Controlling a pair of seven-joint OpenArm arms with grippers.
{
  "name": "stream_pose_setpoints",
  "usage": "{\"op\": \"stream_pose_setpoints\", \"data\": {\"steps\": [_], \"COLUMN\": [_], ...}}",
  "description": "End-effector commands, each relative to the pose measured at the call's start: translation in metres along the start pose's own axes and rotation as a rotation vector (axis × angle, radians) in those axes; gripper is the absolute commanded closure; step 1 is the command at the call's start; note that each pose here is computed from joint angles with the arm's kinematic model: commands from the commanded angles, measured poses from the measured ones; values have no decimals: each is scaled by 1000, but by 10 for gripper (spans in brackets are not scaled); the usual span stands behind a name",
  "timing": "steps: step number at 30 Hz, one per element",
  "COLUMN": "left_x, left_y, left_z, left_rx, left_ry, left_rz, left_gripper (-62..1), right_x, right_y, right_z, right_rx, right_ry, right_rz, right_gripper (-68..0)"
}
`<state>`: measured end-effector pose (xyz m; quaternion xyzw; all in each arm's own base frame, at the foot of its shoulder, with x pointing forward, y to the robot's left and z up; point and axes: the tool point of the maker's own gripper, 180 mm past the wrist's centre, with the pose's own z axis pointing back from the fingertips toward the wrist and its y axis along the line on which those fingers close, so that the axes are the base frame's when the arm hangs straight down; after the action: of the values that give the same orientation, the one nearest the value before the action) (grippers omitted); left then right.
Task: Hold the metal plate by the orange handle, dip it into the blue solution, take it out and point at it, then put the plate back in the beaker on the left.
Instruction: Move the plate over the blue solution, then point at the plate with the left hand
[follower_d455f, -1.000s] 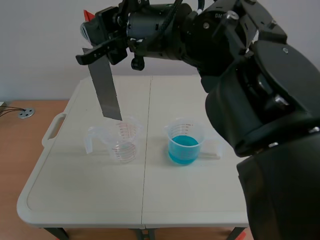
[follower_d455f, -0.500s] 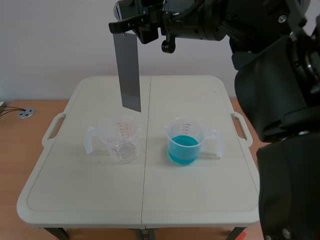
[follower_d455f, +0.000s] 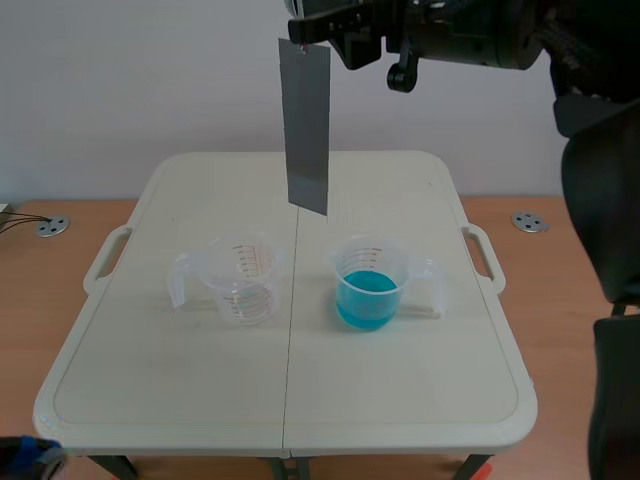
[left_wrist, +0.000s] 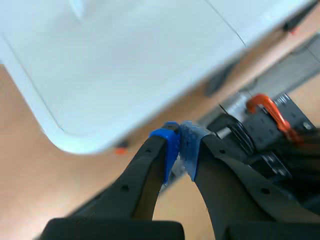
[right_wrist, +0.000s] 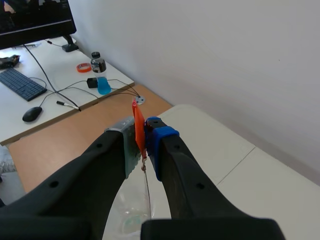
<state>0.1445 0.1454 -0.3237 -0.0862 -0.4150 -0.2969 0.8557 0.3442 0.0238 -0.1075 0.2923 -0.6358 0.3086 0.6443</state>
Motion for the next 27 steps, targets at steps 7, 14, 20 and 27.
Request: {"op": "stream_pose_setpoints", "data": {"steps": [7,14,20,27], "left_x": [51,90,118,150], "left_y": [31,33,21,0], "left_z": [-16,-28,-40,-53], "left_rx": [62,20,-48,-120], "left_ry": [-151,-252,-318,-401], "left_rz": [-69,-144,-221,-269], "left_gripper": [-21,-21,-21,-21], "right_x": [6,-2,-1,1], "right_y": [-8,-17,-26,-37], "right_z": [24,41,53,64], "right_rx": [-29,-44,-57,-86], "right_ry": [-27,-15,-20,-19], "right_rz": [-5,-40,-51,-30], "right_gripper": [-15,-15,-15,-15]}}
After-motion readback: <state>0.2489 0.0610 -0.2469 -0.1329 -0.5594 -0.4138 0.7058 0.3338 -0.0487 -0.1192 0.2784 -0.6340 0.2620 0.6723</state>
